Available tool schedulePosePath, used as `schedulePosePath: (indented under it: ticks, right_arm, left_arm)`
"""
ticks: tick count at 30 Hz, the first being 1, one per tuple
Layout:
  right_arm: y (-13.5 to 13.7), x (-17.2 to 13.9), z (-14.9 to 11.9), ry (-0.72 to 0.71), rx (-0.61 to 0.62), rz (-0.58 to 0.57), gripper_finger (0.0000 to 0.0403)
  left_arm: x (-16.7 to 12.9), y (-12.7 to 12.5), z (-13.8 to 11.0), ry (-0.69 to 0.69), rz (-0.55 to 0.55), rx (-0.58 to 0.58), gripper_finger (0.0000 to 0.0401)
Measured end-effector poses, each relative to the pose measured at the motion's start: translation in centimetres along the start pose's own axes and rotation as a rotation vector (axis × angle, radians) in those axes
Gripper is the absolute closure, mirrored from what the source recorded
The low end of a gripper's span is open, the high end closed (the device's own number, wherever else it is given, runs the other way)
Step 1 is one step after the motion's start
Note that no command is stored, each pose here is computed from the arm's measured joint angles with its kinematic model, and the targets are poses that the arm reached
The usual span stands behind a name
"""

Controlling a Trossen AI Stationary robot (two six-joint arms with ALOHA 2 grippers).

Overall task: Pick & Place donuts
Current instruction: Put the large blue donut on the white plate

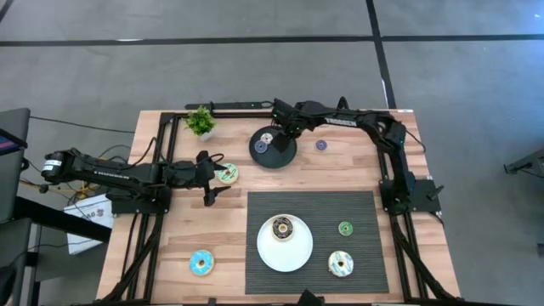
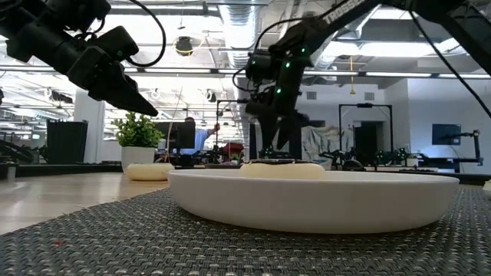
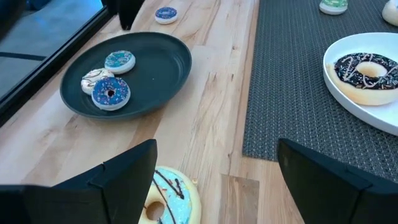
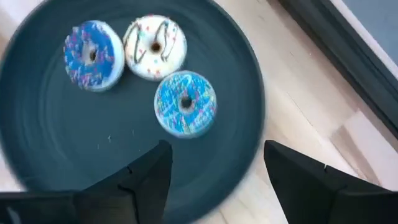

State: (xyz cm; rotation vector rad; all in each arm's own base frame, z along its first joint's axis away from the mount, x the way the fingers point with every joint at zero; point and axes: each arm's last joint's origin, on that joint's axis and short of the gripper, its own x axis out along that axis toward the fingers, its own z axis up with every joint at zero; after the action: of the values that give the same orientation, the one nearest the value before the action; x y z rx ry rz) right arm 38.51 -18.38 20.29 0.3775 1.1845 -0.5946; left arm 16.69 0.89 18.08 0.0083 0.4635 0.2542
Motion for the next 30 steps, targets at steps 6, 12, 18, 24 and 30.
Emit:
schedulePosePath:
  ticks: [6, 12, 18, 24, 30]
  right_arm:
    - [0.8, -4.1, -1.7, 0.0, -0.063, 0.035, 0.0171]
    - [1.2, -8.0, -7.9, -0.07, -0.078, 0.082, 0.0185]
    - [1.2, -10.6, -17.0, -0.197, -0.031, 0.188, 0.0191]
    - [0.7, -10.3, -24.5, -0.324, 0.017, 0.34, 0.0191]
    - [-0.1, -8.4, -28.0, -0.355, 0.115, 0.334, 0.0193]
  left_arm:
    - [0.0, 0.0, 0.0, -0.003, 0.002, -0.014, 0.0076]
    - [0.0, 0.0, 0.0, 0.0, -0.002, -0.054, 0.0076]
    - [0.0, 0.0, 0.0, -0.001, 0.01, -0.055, 0.0076]
    - [0.0, 0.1, 0.1, -0.007, 0.019, -0.059, 0.0076]
    - [-0.1, 0.3, 0.8, -0.033, 0.092, -0.091, 0.0076]
